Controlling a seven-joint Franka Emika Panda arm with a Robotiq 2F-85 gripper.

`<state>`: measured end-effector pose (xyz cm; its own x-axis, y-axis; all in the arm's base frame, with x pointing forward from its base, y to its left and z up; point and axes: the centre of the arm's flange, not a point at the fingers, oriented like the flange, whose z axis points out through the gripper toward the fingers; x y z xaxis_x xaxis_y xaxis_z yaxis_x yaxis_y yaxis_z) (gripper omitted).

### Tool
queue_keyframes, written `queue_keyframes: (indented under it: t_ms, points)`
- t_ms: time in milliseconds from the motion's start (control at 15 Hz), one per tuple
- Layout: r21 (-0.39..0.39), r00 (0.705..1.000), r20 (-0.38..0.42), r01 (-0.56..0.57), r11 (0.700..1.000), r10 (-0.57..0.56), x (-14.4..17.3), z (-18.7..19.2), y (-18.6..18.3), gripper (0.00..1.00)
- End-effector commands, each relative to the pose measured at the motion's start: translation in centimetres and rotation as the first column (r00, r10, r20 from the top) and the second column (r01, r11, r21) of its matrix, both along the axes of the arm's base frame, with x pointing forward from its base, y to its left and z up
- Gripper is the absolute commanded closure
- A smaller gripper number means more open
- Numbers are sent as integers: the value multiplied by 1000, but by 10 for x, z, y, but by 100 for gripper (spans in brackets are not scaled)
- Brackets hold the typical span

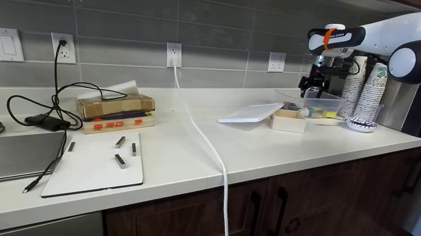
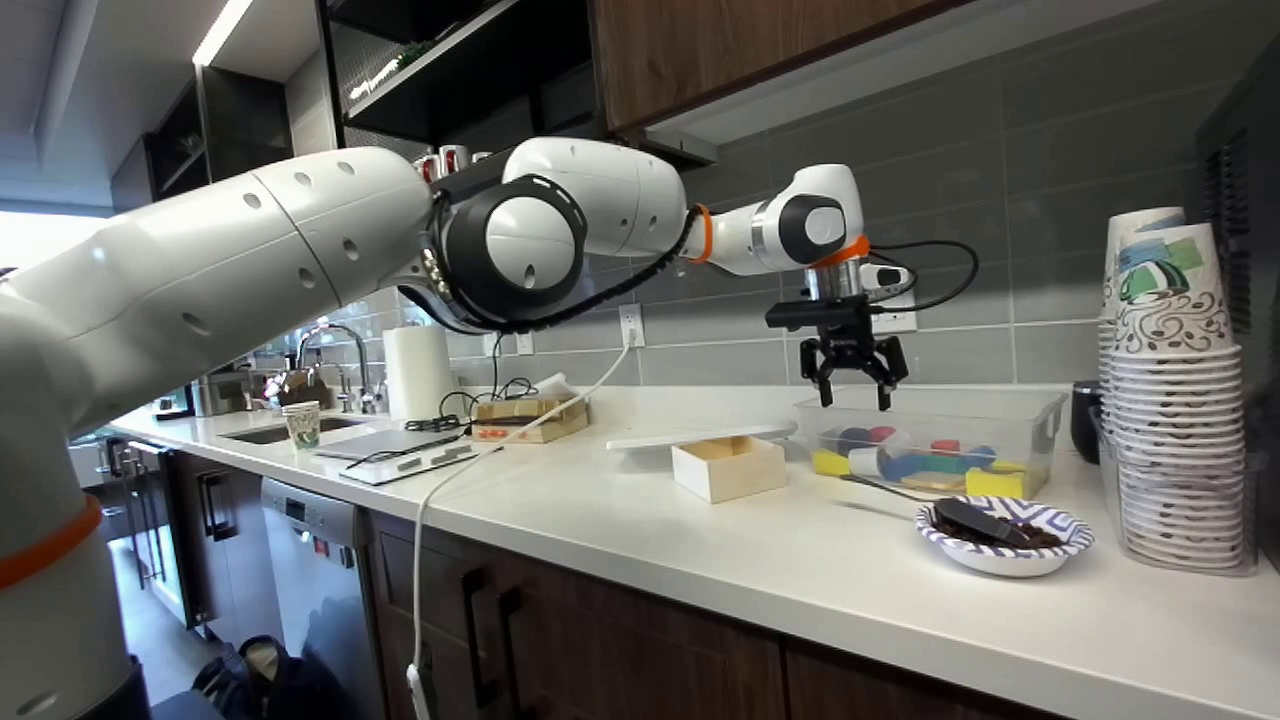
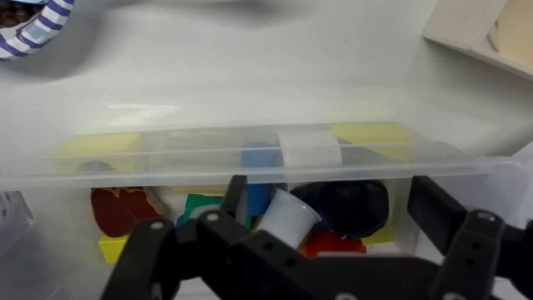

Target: Move the black object from the bowl to the brown box

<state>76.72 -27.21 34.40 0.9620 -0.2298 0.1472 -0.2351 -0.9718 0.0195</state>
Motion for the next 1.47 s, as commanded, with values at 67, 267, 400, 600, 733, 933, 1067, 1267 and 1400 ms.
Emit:
queue_keyframes:
  t_ms: [67,267,400,600,733,933,1067,1267,1400]
  points:
    - [-34,999,32,6,999,-5,70,9,-26,0]
    - [-54,998,56,1,999,2,72,14,-26,0]
    - [-70,997,72,-2,998,7,73,15,-28,0]
    - [-95,996,88,-6,995,14,75,14,-30,0]
    - [-94,996,92,-14,995,23,77,14,-30,0]
    - [-57,996,86,-27,998,32,78,13,-28,0]
    - [-24,996,80,-39,999,41,80,11,-24,0]
    - [5,996,68,-50,999,50,80,8,-20,0]
    - [21,997,57,-53,998,52,80,7,-18,0]
